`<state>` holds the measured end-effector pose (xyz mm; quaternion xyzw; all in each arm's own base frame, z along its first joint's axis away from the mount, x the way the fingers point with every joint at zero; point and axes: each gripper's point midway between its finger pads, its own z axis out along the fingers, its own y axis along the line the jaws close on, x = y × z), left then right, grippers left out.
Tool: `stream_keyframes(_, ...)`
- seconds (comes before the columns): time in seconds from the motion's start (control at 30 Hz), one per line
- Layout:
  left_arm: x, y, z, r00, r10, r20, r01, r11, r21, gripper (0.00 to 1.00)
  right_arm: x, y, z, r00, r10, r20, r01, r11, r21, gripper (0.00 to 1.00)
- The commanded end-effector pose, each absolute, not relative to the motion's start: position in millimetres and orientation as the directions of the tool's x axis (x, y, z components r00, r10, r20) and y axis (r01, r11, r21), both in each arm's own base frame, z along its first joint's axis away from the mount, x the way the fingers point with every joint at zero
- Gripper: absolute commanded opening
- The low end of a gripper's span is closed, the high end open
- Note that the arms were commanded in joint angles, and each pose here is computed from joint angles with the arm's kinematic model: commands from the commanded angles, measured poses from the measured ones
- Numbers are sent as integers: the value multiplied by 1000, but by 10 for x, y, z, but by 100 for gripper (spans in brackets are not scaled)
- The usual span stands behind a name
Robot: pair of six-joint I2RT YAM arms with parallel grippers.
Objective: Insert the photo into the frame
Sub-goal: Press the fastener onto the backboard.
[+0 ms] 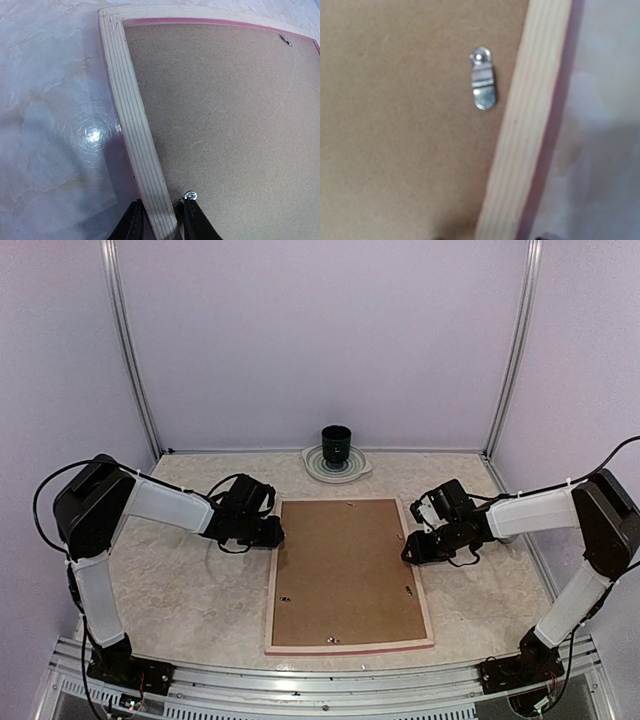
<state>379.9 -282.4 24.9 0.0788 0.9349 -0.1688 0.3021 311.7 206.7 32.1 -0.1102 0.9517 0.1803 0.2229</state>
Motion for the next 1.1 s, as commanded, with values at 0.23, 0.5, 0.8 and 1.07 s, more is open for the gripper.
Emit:
stream_keyframes(0.23,3735,-2662,6,-830,55,-555,203,957,-208,24,3148,2099,377,-864,-146,-481,-308,910,277,46)
stream_keyframes(0.5,3733,-2674,-13,-816,68,-574,190,969,-156,21,3130,2104,354,-868,-154,-472,-313,908,279,46)
stream_keyframes(0.8,3701,-2657,-34,-804,47,-593,147,982,-121,19,3131,2073,319,-869,-163,-468,-312,914,260,45)
stream_keyframes(1.07,3683,-2627,43,-783,4,-622,98,988,-117,19,3138,2030,272,-871,-167,-462,-302,924,236,37)
